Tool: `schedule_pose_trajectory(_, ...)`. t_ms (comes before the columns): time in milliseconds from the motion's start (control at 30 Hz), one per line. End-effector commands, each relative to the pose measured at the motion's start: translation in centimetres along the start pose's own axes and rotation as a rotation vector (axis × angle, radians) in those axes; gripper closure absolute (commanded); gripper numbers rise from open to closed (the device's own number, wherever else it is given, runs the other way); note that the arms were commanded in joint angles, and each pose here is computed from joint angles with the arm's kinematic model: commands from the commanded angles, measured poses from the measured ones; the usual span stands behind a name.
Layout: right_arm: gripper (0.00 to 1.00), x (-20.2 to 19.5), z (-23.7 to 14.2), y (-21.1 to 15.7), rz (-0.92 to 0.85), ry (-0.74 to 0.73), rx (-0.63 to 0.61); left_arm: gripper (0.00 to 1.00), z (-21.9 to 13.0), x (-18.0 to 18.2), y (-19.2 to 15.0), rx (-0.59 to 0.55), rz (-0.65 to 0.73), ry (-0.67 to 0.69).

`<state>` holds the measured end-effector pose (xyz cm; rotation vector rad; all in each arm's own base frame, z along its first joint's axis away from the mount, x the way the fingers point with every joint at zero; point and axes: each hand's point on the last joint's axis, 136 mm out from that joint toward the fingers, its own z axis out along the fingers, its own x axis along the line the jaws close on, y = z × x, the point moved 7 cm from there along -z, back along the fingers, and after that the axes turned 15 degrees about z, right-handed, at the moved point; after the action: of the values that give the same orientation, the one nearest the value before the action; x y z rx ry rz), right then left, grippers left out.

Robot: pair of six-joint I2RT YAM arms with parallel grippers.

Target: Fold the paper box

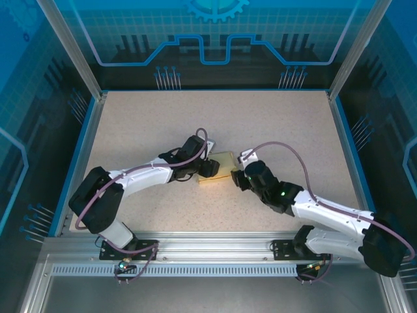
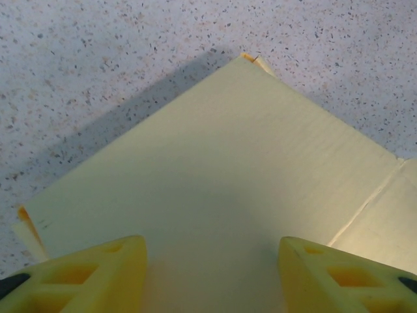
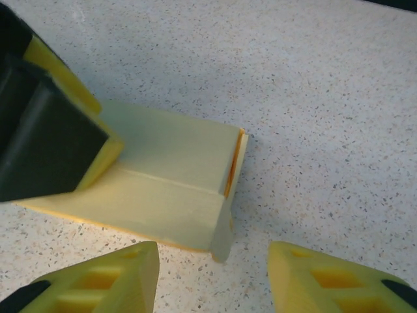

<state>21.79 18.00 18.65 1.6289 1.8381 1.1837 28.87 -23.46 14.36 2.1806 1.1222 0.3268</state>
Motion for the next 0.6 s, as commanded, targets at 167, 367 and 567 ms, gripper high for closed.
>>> schedule_pose_trajectory(167,0.47,-0.4,4.0,1.6,0.094,0.017,0.188,0.44,1.0,-0.8,-0.9,-0.010,-0.047,-0.031)
schedule_pose_trajectory(367,0.47,-1.2,6.7,0.1,0.130,-0.023,0.283,0.44,1.1,-1.0,-1.1,-0.008,-0.051,-0.033)
schedule_pose_trajectory(567,0.47,-2.2,8.0,-1.3,0.147,-0.059,0.337,0.44,1.5,-0.9,-1.9,0.005,-0.056,-0.029)
